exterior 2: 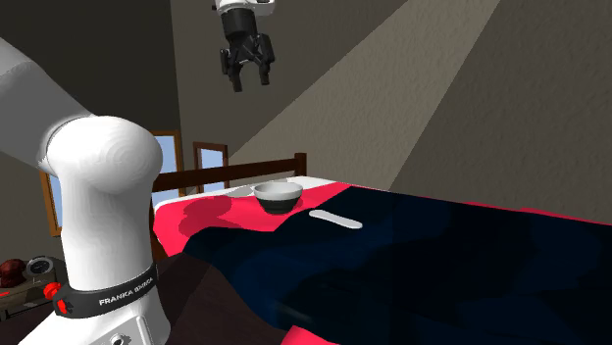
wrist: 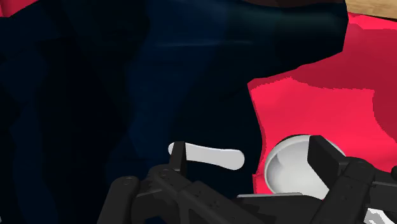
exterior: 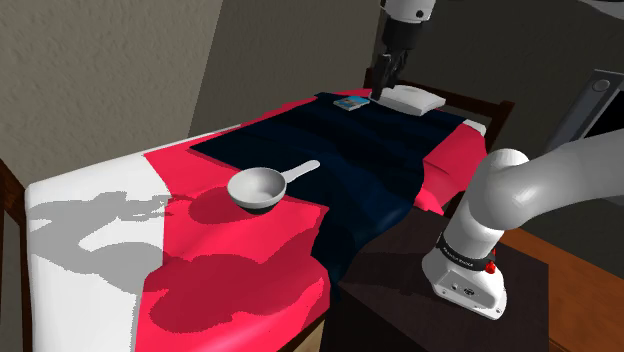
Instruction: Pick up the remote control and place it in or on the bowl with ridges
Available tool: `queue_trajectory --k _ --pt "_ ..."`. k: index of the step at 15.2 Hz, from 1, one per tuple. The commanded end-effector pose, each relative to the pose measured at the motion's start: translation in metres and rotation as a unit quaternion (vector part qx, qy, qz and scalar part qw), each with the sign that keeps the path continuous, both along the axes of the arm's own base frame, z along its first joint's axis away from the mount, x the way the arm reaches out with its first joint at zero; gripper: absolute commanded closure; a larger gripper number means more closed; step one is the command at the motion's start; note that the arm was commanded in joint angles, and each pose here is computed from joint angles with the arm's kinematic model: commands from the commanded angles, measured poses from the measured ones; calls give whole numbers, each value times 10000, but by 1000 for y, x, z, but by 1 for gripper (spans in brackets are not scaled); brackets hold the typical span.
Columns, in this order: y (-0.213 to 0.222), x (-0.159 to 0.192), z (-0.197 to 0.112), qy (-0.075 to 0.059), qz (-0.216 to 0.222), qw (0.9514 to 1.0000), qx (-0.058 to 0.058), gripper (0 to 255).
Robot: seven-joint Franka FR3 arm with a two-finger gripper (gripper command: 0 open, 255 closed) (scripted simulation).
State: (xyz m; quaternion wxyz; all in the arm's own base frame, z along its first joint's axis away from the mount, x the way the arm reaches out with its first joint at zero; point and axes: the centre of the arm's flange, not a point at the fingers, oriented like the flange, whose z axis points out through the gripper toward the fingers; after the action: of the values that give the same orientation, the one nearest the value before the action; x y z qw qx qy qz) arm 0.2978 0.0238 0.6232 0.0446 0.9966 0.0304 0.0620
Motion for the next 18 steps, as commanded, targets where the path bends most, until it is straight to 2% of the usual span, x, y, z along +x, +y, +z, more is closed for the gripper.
queue_trajectory --k 1,5,9,13,18 --pt "0 0 0 0 0 10000 0 0" --pt "-28 30 -36 89 696 9975 6 0" --pt "-52 62 -73 177 1388 9902 11 0" --pt "-72 97 -110 264 2074 9779 17 0" --pt "-89 143 -157 371 2916 9558 24 0"
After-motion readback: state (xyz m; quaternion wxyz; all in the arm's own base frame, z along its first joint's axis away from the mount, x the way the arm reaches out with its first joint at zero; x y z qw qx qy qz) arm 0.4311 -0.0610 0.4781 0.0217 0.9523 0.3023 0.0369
